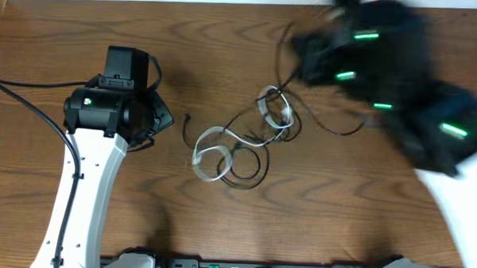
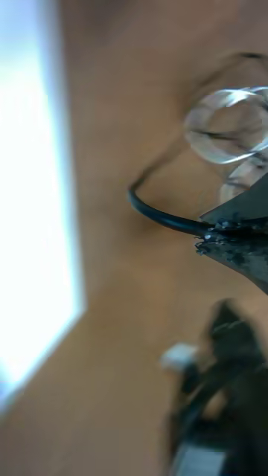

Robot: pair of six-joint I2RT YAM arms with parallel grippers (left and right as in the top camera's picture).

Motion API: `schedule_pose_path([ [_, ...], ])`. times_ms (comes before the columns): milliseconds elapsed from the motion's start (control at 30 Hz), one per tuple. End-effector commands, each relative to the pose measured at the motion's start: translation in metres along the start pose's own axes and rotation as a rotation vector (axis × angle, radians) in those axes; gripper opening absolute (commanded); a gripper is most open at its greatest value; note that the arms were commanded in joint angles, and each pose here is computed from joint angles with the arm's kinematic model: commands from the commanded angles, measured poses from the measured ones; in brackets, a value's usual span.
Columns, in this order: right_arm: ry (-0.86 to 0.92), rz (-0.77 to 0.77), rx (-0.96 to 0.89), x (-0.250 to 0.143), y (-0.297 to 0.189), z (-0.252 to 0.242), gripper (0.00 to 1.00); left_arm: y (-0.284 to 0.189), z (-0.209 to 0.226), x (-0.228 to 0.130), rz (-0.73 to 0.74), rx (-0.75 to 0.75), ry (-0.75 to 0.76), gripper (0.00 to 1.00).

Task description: Untangle cables

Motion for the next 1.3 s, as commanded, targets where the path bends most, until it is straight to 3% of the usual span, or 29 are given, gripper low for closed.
schedule_pose_path([
  [0, -0.056, -0.144, -0.049, 0.027, -0.039, -0.005, 0.02, 0.002, 0.001, 0.000, 0.008, 0.009, 0.005, 0.55],
  [300, -0.020, -0.089, 0.049, 0.022, -0.026, 0.001, 0.02, 0.005, -0.008, -0.008, 0.126, -0.087, 0.017, 0.59],
  [467, -0.017, -0.395, 0.260, 0.072, -0.061, 0.029, 0.02, 0.011, -0.006, -0.010, 0.152, -0.072, 0.023, 0.59],
  [600, 0.002, -0.642, 0.219, 0.106, -0.122, 0.039, 0.02, 0.017, -0.004, -0.013, 0.167, -0.057, 0.037, 0.59],
  [733, -0.051, -0.719, 0.155, 0.111, -0.155, 0.042, 0.01, 0.019, -0.004, -0.013, 0.171, -0.061, 0.074, 0.59],
  [867, -0.041, -0.590, -0.015, 0.095, -0.145, 0.025, 0.02, 0.018, -0.008, -0.016, 0.207, -0.124, 0.144, 0.59],
  [933, -0.023, -0.482, -0.070, 0.085, -0.128, 0.016, 0.01, 0.015, -0.017, -0.020, 0.264, -0.255, 0.256, 0.59],
  [1067, 0.020, -0.195, -0.184, 0.059, -0.072, -0.008, 0.01, 0.001, -0.041, -0.030, 0.387, -0.658, 0.485, 0.59],
  [1267, 0.206, 0.097, -0.288, 0.028, -0.004, -0.035, 0.02, -0.016, -0.053, -0.033, 0.398, -0.906, 0.596, 0.59],
])
Point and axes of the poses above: each gripper's point midway between its finger pads, its own y axis out along the fingers, its own z axis along the line the jaws close on, x = y × z, the point moved 10 cm from there along -y, back along the fingers, and after that the axes turned 9 degrees about -y, right-handed, at the moved point
